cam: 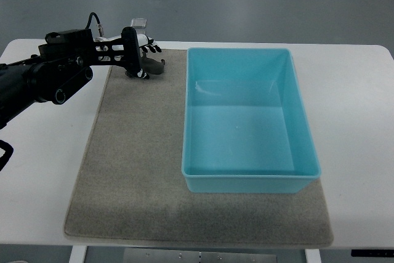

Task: Place brown hippo in blue box with left hand
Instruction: 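Close the left hand on the hippo and lift it off the mat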

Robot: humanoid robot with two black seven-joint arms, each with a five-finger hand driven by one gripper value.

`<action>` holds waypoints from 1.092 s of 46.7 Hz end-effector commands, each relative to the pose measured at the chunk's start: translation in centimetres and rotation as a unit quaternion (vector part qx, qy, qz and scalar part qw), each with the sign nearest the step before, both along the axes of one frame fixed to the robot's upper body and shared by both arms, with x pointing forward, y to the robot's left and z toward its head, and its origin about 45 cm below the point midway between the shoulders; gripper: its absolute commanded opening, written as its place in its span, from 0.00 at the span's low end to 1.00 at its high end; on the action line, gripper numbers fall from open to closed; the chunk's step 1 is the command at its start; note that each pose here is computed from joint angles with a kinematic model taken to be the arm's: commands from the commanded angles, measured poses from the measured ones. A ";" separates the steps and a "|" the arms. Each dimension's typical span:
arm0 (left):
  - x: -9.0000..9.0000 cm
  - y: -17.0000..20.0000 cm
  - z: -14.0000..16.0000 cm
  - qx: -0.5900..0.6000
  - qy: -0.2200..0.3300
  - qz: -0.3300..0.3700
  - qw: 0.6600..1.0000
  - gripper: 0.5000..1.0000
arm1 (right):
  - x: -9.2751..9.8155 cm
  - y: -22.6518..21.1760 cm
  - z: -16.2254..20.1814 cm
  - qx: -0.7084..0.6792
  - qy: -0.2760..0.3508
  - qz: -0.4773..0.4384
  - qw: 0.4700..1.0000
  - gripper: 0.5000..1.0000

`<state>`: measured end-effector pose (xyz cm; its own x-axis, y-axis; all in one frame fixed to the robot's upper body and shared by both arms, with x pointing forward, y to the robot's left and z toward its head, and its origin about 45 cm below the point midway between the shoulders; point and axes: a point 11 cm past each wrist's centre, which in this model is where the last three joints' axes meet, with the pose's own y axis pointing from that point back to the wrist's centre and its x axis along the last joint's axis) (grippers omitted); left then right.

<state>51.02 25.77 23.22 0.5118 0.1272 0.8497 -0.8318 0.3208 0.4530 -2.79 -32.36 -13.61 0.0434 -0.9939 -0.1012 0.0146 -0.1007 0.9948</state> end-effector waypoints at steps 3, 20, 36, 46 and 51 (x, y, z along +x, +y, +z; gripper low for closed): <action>-0.1 0.0 -0.1 0.006 0.002 -0.003 1.000 0.47 | 0.0 0.0 0.0 0.000 0.000 0.000 1.000 0.87; -0.2 0.0 -0.4 0.014 0.005 -0.006 1.000 0.14 | 0.0 0.0 0.0 0.000 0.000 0.000 1.000 0.87; -0.1 0.0 -0.3 0.012 0.003 -0.006 1.000 0.00 | 0.0 0.0 0.0 0.000 0.000 0.000 1.000 0.87; -0.1 -0.1 -0.2 0.011 0.002 -0.006 1.000 0.00 | 0.0 0.0 0.0 0.000 0.000 0.000 1.000 0.87; 0.0 -0.1 0.1 0.006 0.000 -0.004 1.000 0.00 | 0.0 0.0 0.0 0.000 0.000 0.000 1.000 0.87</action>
<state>50.99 25.75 23.18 0.5135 0.1057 0.8516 -0.8285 0.3194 0.4600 -2.79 -32.36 -13.61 0.0430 -0.9939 -0.1012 0.0144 -0.1007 0.9948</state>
